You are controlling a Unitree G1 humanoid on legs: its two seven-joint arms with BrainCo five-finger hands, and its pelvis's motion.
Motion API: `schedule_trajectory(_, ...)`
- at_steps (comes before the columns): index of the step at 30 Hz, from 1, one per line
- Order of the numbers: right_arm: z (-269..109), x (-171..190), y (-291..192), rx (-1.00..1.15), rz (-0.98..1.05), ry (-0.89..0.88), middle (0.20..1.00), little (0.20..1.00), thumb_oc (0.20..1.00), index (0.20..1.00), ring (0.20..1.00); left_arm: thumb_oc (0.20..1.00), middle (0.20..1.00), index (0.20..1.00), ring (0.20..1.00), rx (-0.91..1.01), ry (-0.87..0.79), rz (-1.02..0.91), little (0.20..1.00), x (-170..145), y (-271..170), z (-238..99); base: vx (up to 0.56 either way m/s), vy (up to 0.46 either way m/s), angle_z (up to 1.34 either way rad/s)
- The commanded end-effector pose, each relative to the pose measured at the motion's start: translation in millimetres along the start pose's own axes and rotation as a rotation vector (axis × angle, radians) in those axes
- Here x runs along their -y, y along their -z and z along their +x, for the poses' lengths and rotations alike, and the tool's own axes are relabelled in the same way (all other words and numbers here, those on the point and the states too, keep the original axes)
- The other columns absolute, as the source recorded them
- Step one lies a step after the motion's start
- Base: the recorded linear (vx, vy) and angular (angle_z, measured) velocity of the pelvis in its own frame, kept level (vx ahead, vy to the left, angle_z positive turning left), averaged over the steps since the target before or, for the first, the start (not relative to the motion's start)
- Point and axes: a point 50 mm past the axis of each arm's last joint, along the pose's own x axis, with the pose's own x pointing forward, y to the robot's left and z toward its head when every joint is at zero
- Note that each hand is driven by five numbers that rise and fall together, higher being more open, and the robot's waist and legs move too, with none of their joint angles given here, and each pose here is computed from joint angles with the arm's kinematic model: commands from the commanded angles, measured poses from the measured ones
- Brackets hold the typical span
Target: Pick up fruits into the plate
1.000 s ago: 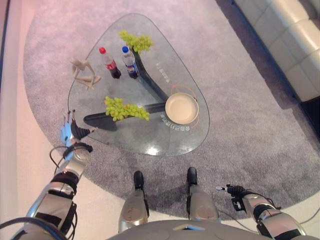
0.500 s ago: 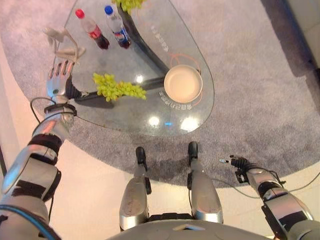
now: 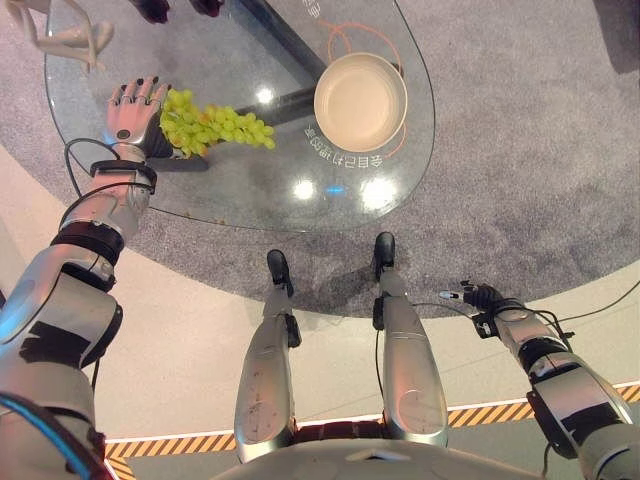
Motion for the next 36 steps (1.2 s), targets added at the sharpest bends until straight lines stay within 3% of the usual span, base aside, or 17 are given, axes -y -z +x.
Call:
schedule_trajectory(1,-2,0,-3,0.056,-0.026,0.015,1.0,1.0,1.0,1.0,1.0,1.0,1.0,1.0,1.0,-0.022,-0.114,-0.067,1.0,-28,8,13,0.0,0.0,0.0)
schedule_trajectory(9,-4,-13,-8,0.108,-0.026,-0.013,1.0,1.0,1.0,1.0,1.0,1.0,1.0,1.0,1.0,0.042,-0.198,-0.086,1.0,-32,-10,17,0.0,0.002,0.0)
schedule_trajectory(16,-5,-7,-5,0.111,-0.027,0.016,1.0,1.0,1.0,1.0,1.0,1.0,1.0,1.0,1.0,0.048,-0.269,0.06,1.0,-44,-8,23,0.0,0.004,-0.01)
schedule_trajectory(27,-8,-2,20,0.07,-0.05,0.025,1.0,1.0,1.0,1.0,1.0,1.0,1.0,1.0,1.0,-0.153,-0.39,0.185,1.0,-70,27,27,0.0,0.014,-0.01)
schedule_trajectory(36,-9,0,22,0.073,-0.068,0.057,1.0,1.0,1.0,1.0,1.0,1.0,1.0,1.0,1.0,-0.216,-0.342,0.216,1.0,-74,39,27,0.02,0.02,-0.03)
